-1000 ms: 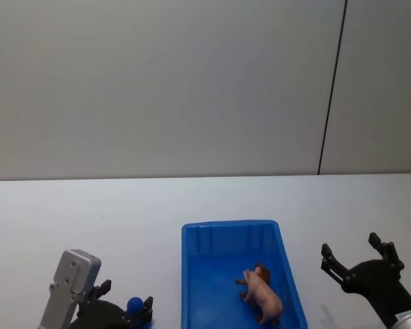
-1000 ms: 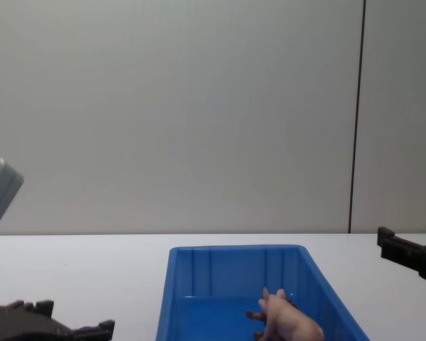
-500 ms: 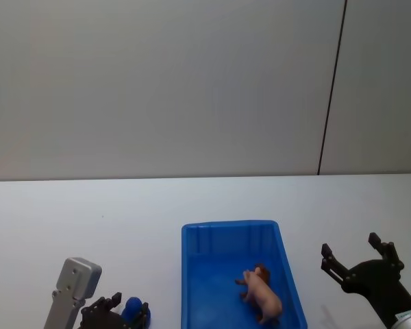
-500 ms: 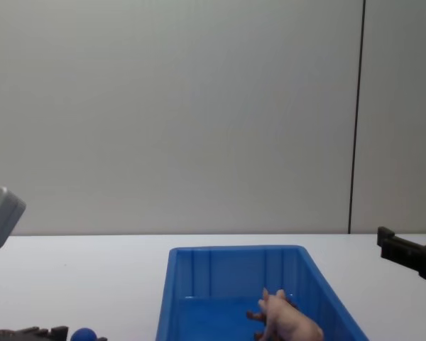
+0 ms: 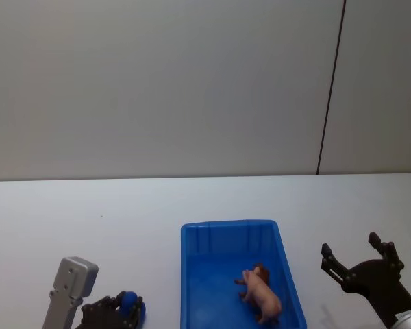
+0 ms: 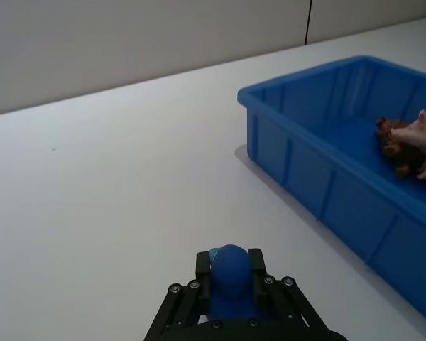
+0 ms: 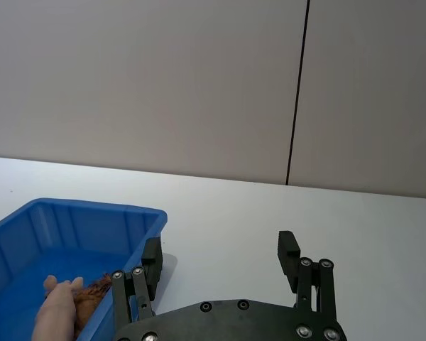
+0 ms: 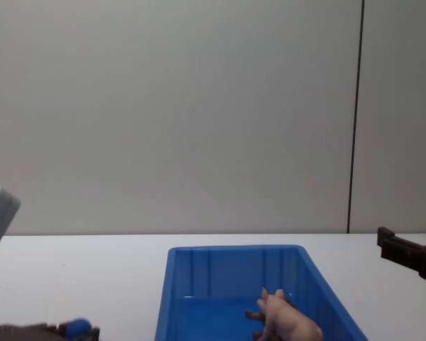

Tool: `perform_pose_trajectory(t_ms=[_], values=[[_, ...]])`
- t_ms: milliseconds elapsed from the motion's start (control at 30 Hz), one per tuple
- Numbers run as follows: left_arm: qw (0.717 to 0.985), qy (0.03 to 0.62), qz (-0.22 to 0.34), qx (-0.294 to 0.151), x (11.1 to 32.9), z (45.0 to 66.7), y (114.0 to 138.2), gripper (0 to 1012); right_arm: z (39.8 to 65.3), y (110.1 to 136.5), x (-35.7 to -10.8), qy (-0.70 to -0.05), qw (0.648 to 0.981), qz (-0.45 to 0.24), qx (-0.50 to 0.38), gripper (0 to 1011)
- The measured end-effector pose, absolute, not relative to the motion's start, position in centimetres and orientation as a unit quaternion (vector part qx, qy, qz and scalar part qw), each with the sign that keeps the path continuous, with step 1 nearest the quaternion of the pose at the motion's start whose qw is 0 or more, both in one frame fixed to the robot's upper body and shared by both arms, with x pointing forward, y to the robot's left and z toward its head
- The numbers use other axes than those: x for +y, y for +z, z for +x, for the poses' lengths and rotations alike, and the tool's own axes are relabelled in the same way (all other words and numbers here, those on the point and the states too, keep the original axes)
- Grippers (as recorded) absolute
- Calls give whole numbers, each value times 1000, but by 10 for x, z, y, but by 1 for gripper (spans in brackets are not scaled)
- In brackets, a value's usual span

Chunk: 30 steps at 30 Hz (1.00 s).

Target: Pick up the two dolls from the table and place them into the box.

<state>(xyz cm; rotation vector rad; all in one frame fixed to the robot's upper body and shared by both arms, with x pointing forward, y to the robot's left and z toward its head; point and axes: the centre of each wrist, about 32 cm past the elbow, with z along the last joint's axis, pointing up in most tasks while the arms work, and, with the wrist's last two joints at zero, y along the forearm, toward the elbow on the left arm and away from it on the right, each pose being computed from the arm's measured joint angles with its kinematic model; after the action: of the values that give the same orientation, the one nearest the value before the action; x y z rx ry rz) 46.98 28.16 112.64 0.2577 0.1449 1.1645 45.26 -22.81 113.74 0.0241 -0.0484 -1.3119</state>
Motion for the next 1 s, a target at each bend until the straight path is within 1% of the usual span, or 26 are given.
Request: perform_pose_trajectory(t_ms=[167,400,433,600,1000], values=[[829,548,102,52,280,472,1134,288,453,1137,-228,-610,792,11,-23,1001],[839,540,67,17,275,478,1153,249,453,1137,-228,-610,792,11,-22,1001],[839,540,67,17,275,478,1153,245,453,1137,-228,-610,792,11,-23,1001],[854,519,44,-5,270,484,1168,216,453,1137,-228,-610,792,11,-22,1001],[888,459,9,-28,258,499,1187,153,453,1137,-228,-610,792,11,-23,1001]])
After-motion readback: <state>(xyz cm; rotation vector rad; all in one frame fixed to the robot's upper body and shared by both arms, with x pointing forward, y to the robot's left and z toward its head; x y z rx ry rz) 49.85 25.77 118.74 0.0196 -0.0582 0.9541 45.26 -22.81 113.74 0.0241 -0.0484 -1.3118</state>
